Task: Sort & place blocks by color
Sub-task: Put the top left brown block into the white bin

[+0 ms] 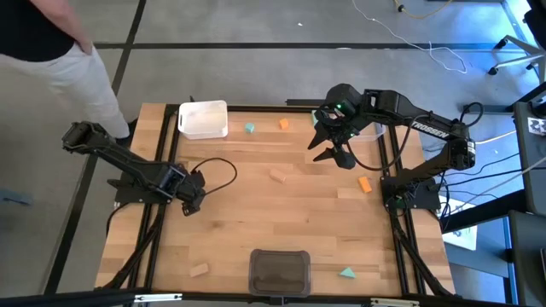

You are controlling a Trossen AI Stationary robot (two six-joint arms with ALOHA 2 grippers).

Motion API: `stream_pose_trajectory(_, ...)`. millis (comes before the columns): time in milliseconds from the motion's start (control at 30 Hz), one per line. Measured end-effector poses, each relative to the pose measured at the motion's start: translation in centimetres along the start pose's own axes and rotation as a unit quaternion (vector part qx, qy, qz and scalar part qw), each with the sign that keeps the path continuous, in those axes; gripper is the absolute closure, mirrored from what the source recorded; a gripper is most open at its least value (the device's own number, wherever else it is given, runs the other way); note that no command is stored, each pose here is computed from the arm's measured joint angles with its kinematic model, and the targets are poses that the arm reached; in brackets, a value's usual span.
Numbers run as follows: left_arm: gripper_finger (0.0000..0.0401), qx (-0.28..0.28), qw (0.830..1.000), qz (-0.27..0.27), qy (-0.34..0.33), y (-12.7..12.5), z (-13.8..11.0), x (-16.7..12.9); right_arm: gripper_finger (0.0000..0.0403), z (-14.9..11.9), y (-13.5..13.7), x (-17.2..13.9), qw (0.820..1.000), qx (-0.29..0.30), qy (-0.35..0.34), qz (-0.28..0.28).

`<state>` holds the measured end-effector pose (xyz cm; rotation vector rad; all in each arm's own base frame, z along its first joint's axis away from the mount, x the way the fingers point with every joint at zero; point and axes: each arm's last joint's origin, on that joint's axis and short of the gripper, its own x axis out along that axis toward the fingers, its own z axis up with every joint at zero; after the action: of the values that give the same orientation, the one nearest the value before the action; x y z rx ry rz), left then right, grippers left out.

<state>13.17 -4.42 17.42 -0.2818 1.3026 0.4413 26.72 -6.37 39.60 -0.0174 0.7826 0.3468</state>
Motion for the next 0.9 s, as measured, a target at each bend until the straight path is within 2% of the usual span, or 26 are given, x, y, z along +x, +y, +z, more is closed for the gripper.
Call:
stream_pose_trajectory(400, 0.0095, 0.008, 1.0, 0.025, 0.016, 0.1, -0.7, 2.1, 0.0204, 0.0, 0.0, 0.0, 1.0, 0.0, 0.0, 0.0)
stream_pose_trajectory(667, 0.0095, 0.022, 0.996, 0.077, 0.039, -0.3, -0.6, 3.6, 0.0204, 0.0, 0.0, 0.0, 1.0, 0.0, 0.0, 0.0)
stream_pose_trajectory(900, 0.0095, 0.026, 0.995, 0.085, 0.042, -0.8, -0.4, 4.2, 0.0204, 0.0, 0.0, 0.0, 1.0, 0.001, 0.0, 0.0)
